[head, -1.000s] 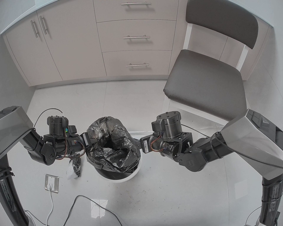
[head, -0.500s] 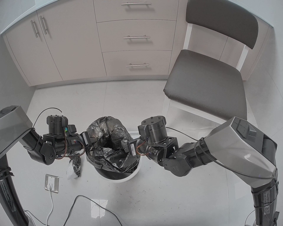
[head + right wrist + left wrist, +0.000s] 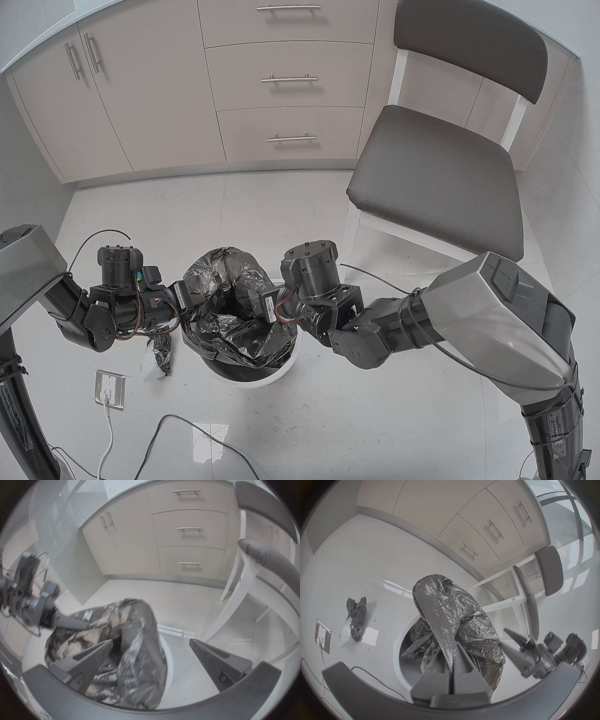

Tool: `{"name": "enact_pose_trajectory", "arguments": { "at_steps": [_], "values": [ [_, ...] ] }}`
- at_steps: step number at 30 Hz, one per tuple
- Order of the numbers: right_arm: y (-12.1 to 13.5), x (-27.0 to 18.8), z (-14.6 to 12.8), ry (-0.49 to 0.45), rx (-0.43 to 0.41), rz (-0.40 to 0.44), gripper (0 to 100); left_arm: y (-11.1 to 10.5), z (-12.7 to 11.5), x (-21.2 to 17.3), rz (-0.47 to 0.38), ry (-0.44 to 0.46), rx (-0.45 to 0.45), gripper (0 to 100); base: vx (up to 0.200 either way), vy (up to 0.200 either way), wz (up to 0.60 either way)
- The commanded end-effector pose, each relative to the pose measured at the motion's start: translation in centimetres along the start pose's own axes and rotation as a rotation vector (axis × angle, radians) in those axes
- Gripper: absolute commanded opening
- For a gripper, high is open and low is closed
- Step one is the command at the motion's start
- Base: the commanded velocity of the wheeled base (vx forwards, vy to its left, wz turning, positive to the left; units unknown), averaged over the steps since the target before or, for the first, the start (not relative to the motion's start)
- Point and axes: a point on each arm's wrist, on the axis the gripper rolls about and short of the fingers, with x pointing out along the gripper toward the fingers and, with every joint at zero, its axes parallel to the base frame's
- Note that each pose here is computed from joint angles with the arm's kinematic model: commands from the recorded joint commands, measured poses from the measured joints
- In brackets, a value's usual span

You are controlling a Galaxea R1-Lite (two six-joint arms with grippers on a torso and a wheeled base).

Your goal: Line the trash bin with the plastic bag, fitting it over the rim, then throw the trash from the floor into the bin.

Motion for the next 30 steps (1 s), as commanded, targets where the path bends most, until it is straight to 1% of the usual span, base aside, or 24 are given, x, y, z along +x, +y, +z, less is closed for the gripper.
{"name": "enact_pose_trajectory", "arguments": {
  "at_steps": [1, 5, 8, 10, 13, 22, 26, 30],
  "values": [
    [-1.3, 1.1, 1.5, -0.055, 0.030, -0.047, 100, -0.2, 0.1, -0.2, -0.005, -0.006, 0.003, 0, 0.000, 0.000, 0.00],
    [-2.6, 1.8, 1.2, -0.051, 0.035, -0.076, 100, -0.2, 0.1, -0.2, -0.006, -0.004, 0.003, 0, 0.000, 0.000, 0.00],
    [-4.2, 3.1, 0.1, -0.035, 0.040, -0.127, 100, -0.2, 0.1, -0.2, -0.004, -0.004, 0.002, 0, 0.000, 0.000, 0.00],
    [-4.6, 3.6, -0.5, -0.025, 0.039, -0.145, 100, -0.2, 0.1, -0.2, -0.005, -0.005, 0.003, 0, 0.000, 0.000, 0.00],
    [-4.7, 4.1, -1.3, -0.010, 0.036, -0.148, 100, -0.2, 0.1, -0.2, -0.005, -0.005, 0.003, 0, 0.000, 0.000, 0.00],
    [-3.3, 3.8, -1.9, 0.008, 0.021, -0.124, 100, -0.2, 0.2, -0.1, -0.004, -0.007, 0.003, 0, 0.000, 0.000, 0.00],
    [-1.5, 2.7, -3.2, 0.054, -0.003, -0.090, 100, -0.1, 0.1, -0.1, -0.003, -0.006, 0.003, 0, 0.000, 0.000, 0.00],
    [0.1, 2.1, -4.4, 0.081, -0.012, -0.060, 100, -0.1, 0.2, 0.0, -0.003, -0.006, 0.003, 0, 0.000, 0.000, 0.00]
  ]
}}
